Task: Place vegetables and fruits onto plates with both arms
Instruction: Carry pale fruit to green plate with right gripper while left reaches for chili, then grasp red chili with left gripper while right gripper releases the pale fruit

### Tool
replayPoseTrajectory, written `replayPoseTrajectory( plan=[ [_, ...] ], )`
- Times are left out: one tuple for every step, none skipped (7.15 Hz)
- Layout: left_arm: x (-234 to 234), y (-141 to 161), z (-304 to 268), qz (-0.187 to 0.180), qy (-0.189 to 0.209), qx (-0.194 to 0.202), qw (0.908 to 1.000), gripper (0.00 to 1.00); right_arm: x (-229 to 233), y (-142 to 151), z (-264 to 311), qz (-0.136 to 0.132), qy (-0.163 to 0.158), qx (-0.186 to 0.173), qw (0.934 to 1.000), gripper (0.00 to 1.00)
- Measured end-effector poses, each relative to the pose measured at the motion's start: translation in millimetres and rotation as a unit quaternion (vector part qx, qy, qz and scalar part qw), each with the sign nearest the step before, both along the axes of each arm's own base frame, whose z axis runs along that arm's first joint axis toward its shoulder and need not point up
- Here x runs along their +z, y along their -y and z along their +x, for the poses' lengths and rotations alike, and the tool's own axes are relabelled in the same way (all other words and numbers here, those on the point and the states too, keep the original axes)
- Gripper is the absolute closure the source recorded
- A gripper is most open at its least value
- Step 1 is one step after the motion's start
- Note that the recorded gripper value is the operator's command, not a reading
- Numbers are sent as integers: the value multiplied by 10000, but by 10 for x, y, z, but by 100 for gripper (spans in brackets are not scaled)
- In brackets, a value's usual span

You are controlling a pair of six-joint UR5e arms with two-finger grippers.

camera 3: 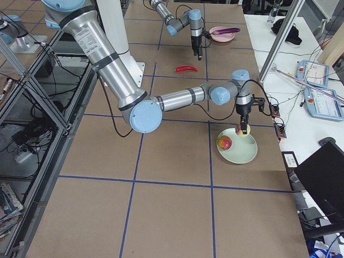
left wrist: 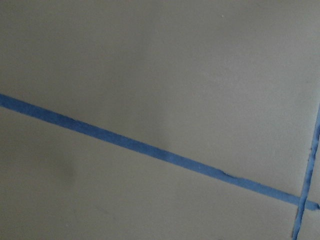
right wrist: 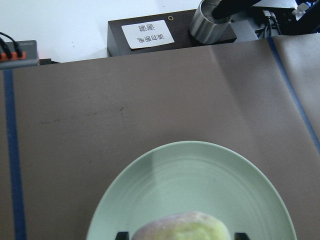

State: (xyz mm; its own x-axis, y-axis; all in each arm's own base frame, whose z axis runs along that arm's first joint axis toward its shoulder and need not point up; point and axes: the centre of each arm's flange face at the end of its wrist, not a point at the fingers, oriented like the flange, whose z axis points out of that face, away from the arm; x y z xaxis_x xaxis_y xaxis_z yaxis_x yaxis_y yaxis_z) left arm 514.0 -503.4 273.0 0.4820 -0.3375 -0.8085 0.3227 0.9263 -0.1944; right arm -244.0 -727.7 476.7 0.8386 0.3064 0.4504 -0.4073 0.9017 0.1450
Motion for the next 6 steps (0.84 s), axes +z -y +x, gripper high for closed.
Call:
replayPoseTrajectory(
  plan=[
    [-51, -94, 147, -36, 229, -3, 9997, 0, 140, 30, 26, -29, -104, -9, 9999, 40],
    [-90, -196, 275, -68, 382, 46, 9992, 0, 209, 39, 8, -52, -147, -25, 9999, 0],
    [-176, -313, 427, -79, 502, 117, 9986, 0, 223, 37, -36, -51, -163, -52, 9998, 0],
    [-257, -448, 585, -36, 586, 180, 9981, 14, 206, 30, -84, -31, -163, -83, 9998, 0],
    [-282, -590, 715, 9, 640, 250, 9976, 40, 177, 26, -106, -5, -149, -98, 9998, 0],
    [-282, -667, 775, 26, 665, 279, 9974, 84, 140, 26, -114, 23, -125, -104, 9999, 0]
  ],
)
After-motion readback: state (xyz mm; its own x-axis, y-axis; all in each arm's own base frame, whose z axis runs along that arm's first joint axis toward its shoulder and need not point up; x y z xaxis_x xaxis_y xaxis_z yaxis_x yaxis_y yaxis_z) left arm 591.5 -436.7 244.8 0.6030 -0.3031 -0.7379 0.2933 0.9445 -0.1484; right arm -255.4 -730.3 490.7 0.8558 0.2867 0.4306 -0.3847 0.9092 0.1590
